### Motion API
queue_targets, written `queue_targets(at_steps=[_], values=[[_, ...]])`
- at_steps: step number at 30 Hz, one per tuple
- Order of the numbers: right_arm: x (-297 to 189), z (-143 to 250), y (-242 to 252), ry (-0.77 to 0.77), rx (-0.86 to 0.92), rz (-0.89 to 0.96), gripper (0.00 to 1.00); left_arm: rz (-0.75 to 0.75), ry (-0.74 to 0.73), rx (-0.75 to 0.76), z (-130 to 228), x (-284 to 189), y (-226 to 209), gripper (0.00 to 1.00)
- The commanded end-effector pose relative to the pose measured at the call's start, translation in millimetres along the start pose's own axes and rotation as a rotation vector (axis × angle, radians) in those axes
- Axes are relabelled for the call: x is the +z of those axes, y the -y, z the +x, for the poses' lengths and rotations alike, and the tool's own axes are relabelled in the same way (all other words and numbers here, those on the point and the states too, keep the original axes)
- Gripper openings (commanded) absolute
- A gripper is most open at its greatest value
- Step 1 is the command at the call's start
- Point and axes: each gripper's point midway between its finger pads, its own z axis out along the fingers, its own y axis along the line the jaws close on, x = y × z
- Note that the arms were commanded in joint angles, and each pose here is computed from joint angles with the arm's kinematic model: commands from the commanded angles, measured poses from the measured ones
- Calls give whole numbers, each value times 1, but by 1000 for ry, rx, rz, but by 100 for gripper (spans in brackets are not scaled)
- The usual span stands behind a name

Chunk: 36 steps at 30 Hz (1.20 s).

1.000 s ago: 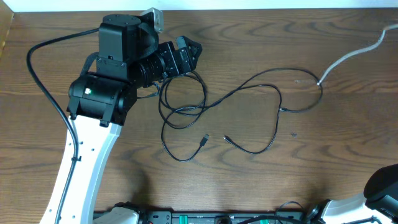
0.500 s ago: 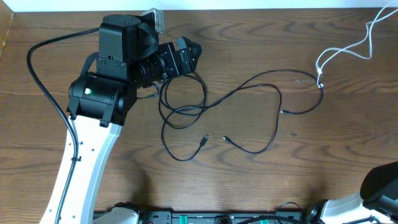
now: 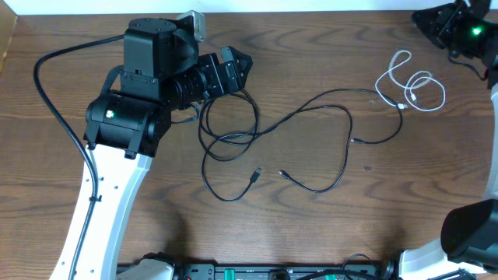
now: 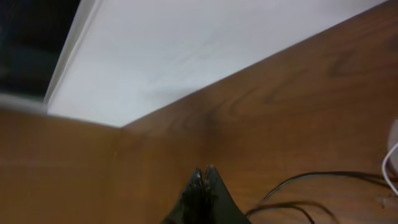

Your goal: Untangle cables

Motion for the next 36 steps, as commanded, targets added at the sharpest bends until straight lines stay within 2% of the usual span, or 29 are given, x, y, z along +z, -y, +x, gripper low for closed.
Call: queue_targets(at_steps=[1, 3, 5, 6, 9, 12, 16, 22, 28, 36], values=[[-9, 1, 14, 16, -123, 127, 1, -21, -3, 31, 1, 0, -6, 90], [-8, 12, 37, -22, -185, 247, 8, -29, -18, 37, 5, 3, -9, 90], [-2, 24, 48, -75, -251, 298, 20, -35, -28, 32, 9, 5, -12, 90], [7, 35, 57, -131, -308, 328, 31, -46, -32, 29, 10, 7, -16, 90], [31, 59, 81, -248, -386, 402, 43, -64, -51, 19, 13, 12, -21, 90], [55, 75, 113, -323, -370, 494, 44, -72, -67, 12, 16, 15, -24, 90], [86, 94, 159, -392, -263, 561, 45, -89, -90, 1, 21, 19, -29, 90], [126, 98, 207, -388, -278, 593, 47, -90, -92, 0, 21, 19, -30, 90], [131, 91, 234, -358, -306, 694, 48, -91, -93, 0, 21, 19, -30, 90], [150, 125, 267, -449, -255, 714, 44, -91, -93, 0, 21, 19, -30, 90]])
